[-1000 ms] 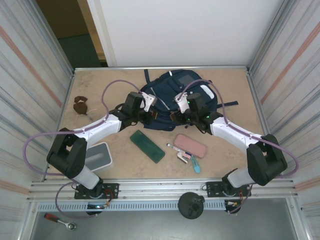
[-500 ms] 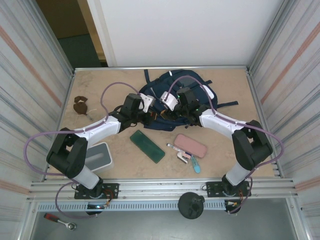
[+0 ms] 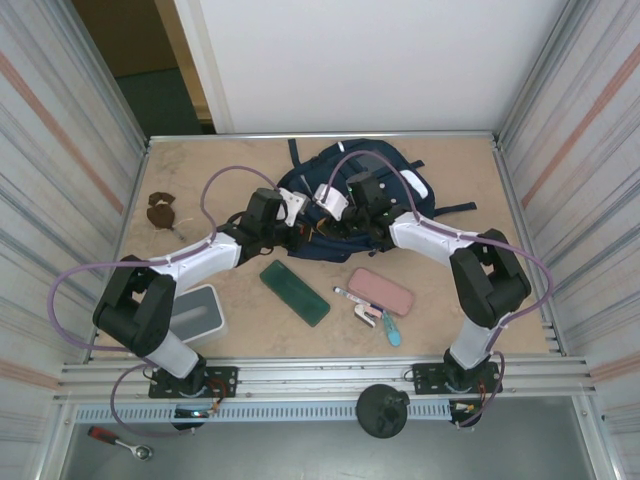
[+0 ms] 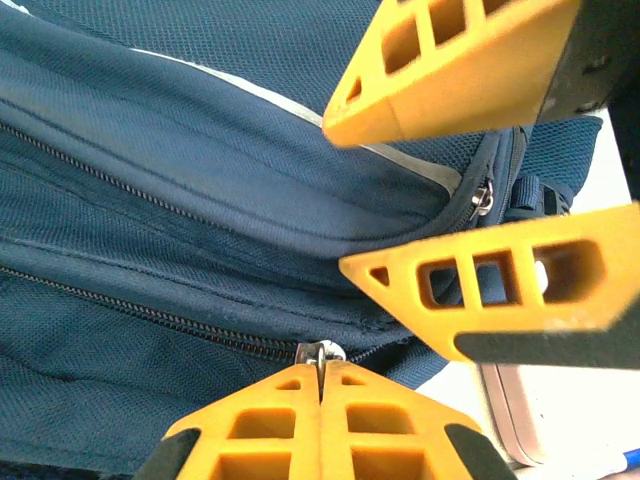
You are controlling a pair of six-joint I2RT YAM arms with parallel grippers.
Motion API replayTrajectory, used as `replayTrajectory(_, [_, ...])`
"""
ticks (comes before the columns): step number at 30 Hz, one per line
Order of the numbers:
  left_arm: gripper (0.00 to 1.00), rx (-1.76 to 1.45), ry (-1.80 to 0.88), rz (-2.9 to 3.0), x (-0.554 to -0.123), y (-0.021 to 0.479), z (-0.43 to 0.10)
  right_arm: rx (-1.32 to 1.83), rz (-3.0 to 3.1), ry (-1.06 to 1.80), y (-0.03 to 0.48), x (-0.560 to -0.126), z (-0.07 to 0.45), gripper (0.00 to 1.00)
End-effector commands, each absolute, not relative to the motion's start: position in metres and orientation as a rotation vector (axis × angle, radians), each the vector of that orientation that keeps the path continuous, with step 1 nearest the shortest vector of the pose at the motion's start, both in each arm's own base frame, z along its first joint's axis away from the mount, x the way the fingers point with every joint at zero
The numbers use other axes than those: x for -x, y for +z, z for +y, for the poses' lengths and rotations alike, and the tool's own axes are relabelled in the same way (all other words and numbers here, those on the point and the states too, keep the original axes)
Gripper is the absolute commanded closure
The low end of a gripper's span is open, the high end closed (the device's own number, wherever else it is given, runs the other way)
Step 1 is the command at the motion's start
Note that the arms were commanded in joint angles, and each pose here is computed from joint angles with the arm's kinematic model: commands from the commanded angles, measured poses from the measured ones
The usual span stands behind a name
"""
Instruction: Pack the student bag
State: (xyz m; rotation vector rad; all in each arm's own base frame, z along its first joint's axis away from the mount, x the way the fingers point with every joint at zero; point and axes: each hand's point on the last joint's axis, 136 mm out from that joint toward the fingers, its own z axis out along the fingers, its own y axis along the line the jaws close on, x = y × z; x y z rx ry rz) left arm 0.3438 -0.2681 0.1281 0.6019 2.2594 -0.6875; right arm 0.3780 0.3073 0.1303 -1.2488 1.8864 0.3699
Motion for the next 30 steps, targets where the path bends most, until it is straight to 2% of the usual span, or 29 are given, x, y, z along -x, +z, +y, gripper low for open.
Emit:
replayTrajectory(1, [1.0, -0.577, -0.717, 2.2, -0.349, 0.146, -0.266, 1.253, 1.888, 0.295, 0.132, -0.387, 0.303, 0.74])
replayTrajectory(3, [1.0, -0.567, -0.714, 2.201, -0.35, 0.146, -0.262, 1.244, 1.876, 0.267, 0.136, -0.387, 0.299, 0.86])
replayTrajectory(8, [1.0, -0.535, -0.682, 2.195, -0.358, 0.152, -0.249, 1.227, 1.852, 0.237, 0.149, -0.382, 0.289, 0.99])
replayTrajectory(23, [1.0, -0.399, -0.484, 2.264, -0.417, 0.146, -0.187, 1.222, 1.863, 0.353, 0.168, -0.359, 0.249, 1.0])
replayTrajectory(30, [1.0, -0.423, -0.534, 2.257, -0.423, 0.147, -0.196, 1.156, 1.934, 0.364, 0.164, -0.362, 0.234, 1.0])
